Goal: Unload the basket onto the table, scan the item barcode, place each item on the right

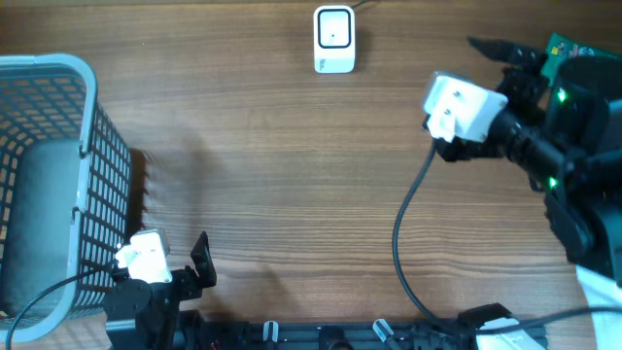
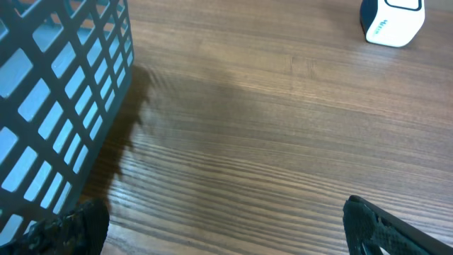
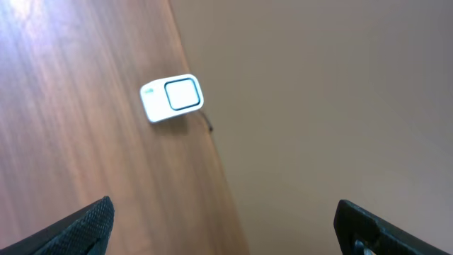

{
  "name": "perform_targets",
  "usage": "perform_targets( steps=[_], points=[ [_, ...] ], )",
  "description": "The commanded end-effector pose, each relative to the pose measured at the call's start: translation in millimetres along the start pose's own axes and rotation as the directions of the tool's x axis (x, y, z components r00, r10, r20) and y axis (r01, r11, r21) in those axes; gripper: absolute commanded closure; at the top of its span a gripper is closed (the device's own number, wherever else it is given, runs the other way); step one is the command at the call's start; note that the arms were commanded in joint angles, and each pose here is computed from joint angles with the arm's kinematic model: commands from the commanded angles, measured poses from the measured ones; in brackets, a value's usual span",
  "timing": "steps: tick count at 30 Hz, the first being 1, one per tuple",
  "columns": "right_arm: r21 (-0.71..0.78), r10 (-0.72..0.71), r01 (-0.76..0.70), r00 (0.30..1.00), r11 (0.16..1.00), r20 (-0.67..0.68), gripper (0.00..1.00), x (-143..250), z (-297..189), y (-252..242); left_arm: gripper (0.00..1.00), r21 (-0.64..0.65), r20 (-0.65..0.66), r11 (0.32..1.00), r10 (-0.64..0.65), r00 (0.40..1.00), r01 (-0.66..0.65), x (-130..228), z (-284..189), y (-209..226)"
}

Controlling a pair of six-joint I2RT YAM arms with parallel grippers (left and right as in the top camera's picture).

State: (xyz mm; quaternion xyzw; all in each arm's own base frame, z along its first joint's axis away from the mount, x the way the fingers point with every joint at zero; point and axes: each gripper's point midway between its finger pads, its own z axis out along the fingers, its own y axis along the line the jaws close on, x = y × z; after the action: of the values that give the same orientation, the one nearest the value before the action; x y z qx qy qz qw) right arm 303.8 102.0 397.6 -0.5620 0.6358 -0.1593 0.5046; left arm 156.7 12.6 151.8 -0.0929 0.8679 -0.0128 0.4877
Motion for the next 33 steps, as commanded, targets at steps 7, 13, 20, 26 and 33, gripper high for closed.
perform_targets(
  steps=[7, 13, 20, 26, 33],
  points=[
    [0.323, 0.428, -0.58, 0.793, 0.748, 0.433, 0.0, 40.4, -52.7, 43.4, 0.0, 0.004, 0.004, 1.0, -0.003, 1.0, 0.003, 0.4, 0.6, -0.5],
    [0.256, 0.541, -0.851, 0.496, 0.459, 0.679, 0.0, 96.6, -48.6, 97.9, 0.0, 0.004, 0.004, 1.0, -0.003, 1.0, 0.003, 0.4, 0.6, -0.5],
    [0.247, 0.685, -0.919, 0.393, 0.307, 0.614, 0.0, 150.9, -5.7, 141.9, 0.0, 0.004, 0.004, 1.0, -0.003, 1.0, 0.003, 0.4, 0.6, -0.5],
    [0.327, 0.793, -0.917, 0.37, 0.228, 0.485, 0.0, 186.1, 11.7, 167.9, 0.0, 0.004, 0.004, 1.0, -0.003, 1.0, 0.003, 0.4, 0.6, -0.5],
    [0.325, 0.794, -0.918, 0.367, 0.226, 0.485, 0.0, 186.1, 12.0, 168.0, 0.0, 0.004, 0.004, 1.0, -0.003, 1.0, 0.003, 0.4, 0.6, -0.6]
  ],
)
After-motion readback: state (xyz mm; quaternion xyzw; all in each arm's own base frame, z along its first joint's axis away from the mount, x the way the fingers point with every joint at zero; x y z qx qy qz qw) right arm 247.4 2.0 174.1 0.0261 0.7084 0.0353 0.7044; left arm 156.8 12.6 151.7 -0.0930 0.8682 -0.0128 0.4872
